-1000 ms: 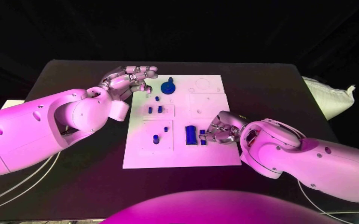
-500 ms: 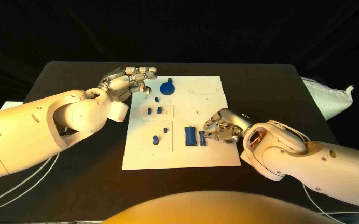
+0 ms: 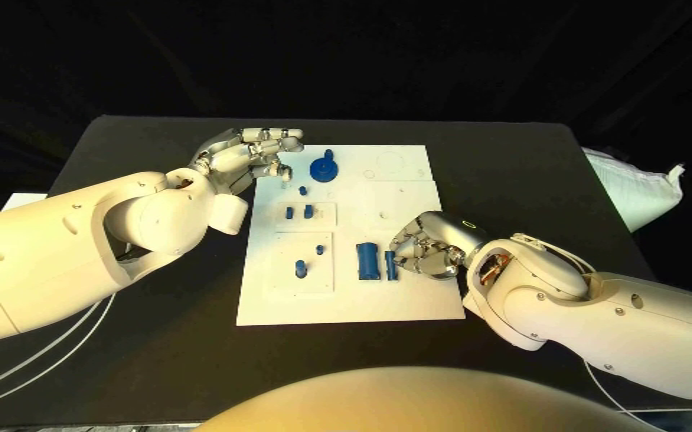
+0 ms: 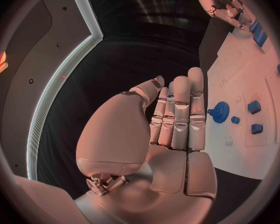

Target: Assemble the parts on the task board

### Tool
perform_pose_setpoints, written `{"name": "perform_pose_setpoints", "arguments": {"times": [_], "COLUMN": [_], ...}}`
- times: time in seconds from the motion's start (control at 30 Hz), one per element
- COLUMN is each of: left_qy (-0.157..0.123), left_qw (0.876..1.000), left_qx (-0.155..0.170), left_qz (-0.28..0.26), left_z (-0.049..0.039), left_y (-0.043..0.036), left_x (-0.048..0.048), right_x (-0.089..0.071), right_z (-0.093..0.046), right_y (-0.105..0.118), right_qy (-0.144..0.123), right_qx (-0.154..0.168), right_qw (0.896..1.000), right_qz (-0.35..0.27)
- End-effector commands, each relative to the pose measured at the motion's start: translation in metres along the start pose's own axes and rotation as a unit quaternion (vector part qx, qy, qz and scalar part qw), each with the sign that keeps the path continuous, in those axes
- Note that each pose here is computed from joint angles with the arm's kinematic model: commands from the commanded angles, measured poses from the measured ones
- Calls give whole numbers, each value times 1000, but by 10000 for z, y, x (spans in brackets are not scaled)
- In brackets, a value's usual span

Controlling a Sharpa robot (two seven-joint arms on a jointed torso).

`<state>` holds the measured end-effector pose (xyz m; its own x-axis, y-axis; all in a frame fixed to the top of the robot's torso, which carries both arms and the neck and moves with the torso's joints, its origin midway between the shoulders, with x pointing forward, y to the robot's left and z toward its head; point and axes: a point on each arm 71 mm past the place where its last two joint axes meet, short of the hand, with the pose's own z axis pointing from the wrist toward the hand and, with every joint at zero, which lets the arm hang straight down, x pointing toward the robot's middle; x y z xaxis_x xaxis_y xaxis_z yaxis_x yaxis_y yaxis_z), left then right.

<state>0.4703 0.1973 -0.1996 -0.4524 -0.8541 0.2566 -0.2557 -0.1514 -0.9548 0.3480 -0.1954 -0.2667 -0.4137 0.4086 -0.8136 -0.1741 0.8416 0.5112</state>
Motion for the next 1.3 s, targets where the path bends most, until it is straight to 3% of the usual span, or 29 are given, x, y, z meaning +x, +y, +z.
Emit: {"name": "perform_pose_setpoints", "arguments": {"times": [0.03,0.57,1.3], "left_qy": [11,12,13], "left_qw": [1000,1000,1000], "left_qx": [2,0,0], "left_qz": [-1,-2,1], "left_z": [4,9,4], "left_y": [-3,2,1], "left_x": [25,27,27], "right_x": [43,-30,60], "right_z": [-5,25,129], "right_y": [19,-6,-48], "right_qy": [15,-48,-29], "right_qx": [-10,-5,6], "right_qw": [1000,999,1000], "right_qz": [-17,10,-4]}}
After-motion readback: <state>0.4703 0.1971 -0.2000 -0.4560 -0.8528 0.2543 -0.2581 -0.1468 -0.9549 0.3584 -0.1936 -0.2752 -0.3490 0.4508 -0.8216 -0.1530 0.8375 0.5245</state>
